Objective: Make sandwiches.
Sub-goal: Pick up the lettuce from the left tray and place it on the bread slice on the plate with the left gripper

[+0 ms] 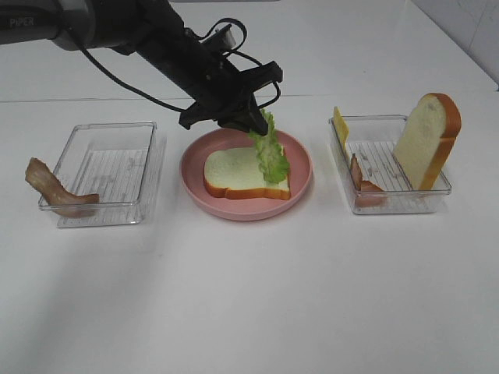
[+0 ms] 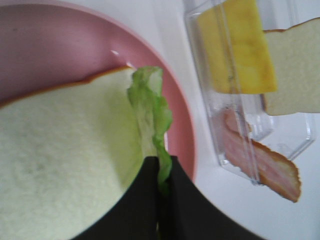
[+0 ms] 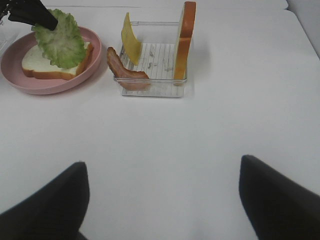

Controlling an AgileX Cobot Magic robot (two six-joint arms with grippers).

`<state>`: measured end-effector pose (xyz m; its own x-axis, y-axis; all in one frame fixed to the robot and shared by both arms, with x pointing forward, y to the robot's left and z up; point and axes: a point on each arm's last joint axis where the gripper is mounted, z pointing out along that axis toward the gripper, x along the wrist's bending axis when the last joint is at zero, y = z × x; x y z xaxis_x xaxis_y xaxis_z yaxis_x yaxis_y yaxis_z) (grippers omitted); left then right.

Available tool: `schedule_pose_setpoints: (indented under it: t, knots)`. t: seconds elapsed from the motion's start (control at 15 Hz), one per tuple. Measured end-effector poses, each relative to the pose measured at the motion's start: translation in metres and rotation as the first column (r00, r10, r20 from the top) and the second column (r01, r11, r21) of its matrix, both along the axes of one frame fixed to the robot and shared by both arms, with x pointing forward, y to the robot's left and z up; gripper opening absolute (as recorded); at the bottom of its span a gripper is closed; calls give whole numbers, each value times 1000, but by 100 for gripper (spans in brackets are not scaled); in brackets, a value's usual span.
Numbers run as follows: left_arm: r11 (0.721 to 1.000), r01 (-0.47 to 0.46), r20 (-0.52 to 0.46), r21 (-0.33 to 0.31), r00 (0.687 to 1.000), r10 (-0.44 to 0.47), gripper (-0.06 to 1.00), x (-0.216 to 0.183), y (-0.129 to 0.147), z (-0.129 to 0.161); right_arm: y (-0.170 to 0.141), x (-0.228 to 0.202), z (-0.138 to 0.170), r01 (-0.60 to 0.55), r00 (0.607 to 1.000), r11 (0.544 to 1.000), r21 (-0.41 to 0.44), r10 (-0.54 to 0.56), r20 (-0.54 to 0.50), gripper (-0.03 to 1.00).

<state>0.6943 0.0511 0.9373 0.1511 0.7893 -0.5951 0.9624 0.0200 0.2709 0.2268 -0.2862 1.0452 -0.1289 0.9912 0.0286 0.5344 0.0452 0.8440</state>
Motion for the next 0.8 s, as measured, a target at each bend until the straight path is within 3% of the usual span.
schedule_pose_setpoints:
  t: [0.2,0.33,0.53,0.6,0.67,0.8]
  knots:
    - [995,-3,-10,99,1000,4,1,0,7,-5,0,0,0,0,1000,1000,0,0,0,77]
    - [993,-1,-9,116,1000,2,6,0,8,-6,0,0,0,0,1000,1000,0,0,0,77]
    - [993,-1,-6,120,1000,2,38,0,9,-6,0,0,0,0,1000,1000,0,0,0,77]
    - [992,1,-3,127,1000,0,57,0,9,-6,0,0,0,0,1000,1000,0,0,0,77]
    - [991,3,8,136,1000,-4,68,0,10,-5,0,0,0,0,1000,1000,0,0,0,77]
    - [984,21,56,179,998,-32,76,3,12,7,0,0,0,0,1000,1000,0,0,0,77]
